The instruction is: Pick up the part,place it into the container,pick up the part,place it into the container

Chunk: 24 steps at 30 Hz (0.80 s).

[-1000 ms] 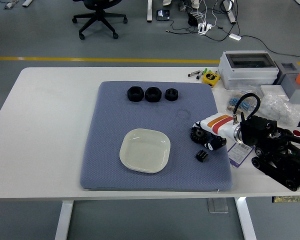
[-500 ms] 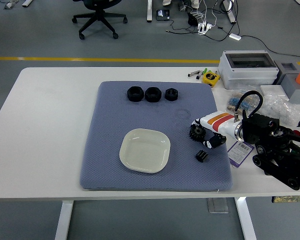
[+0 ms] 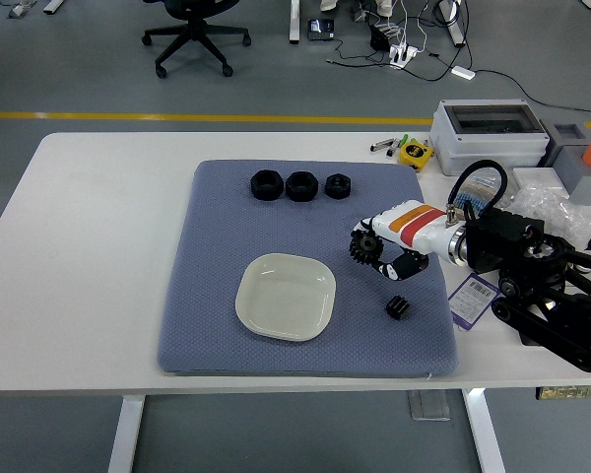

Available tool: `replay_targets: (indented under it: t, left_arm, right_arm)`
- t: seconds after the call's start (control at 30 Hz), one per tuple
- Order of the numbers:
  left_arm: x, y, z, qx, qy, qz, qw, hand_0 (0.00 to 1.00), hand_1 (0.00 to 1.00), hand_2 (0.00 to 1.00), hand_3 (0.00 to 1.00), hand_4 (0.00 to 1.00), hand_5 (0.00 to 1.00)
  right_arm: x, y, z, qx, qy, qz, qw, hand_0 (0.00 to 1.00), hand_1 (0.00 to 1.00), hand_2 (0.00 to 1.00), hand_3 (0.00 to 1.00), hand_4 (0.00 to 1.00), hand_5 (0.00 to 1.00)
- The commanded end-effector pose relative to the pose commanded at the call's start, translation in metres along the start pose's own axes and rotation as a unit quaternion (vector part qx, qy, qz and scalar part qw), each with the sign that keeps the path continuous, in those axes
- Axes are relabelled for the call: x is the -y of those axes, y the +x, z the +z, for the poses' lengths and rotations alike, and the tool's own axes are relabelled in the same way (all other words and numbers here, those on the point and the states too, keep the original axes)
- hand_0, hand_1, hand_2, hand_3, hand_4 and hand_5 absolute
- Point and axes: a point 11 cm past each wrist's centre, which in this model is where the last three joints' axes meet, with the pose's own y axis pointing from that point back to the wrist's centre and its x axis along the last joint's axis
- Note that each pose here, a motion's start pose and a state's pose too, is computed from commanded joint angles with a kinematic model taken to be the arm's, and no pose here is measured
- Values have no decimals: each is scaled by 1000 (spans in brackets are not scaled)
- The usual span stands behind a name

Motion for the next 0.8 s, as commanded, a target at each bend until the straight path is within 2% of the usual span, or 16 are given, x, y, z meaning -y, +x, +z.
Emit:
replay_targets:
  t: [0.23,0.3,0.33,0.43,0.5,0.53,0.7,0.73,0.8]
  left_arm:
    - [0,0,-1,1,0,-1,1000,577,586,608,699,702,688]
    - [0,0,-2,0,0,0,1000,577,586,608,699,702,688]
    - [0,1,-2,0,0,0,1000,577,588,602,700,702,688]
    - [0,2,-1,2,0,2,1000,577,588,602,700,702,688]
    - [1,3,-1,2,0,4,1000,577,588,602,700,702,688]
    - [1,3,-1,1,0,4,1000,571,587,599,699,703,689]
    - [1,5,0,-3,-2,8,1000,571,587,599,699,703,689]
    - [1,5,0,-3,-3,8,1000,565,584,597,699,703,688]
    - [1,6,0,-4,-2,10,1000,565,584,597,699,703,688]
  right_arm:
    - [4,11,-49,-6,60,19,998,168,171,264,329,327,212]
    - [8,12,-64,-18,77,12,997,168,171,264,329,327,212]
    - [10,13,-71,-26,86,9,996,169,175,273,344,277,229]
    - [18,17,-95,-51,114,-1,992,169,175,273,344,277,229]
    - [21,17,-104,-61,121,-11,991,169,175,273,344,277,229]
    - [22,17,-106,-64,122,-15,990,176,187,307,569,167,200]
    - [26,11,-113,-91,119,-48,987,176,187,307,569,167,200]
    - [27,10,-113,-95,118,-51,987,224,222,349,875,20,61]
    - [28,8,-111,-98,116,-56,987,224,222,349,875,20,61]
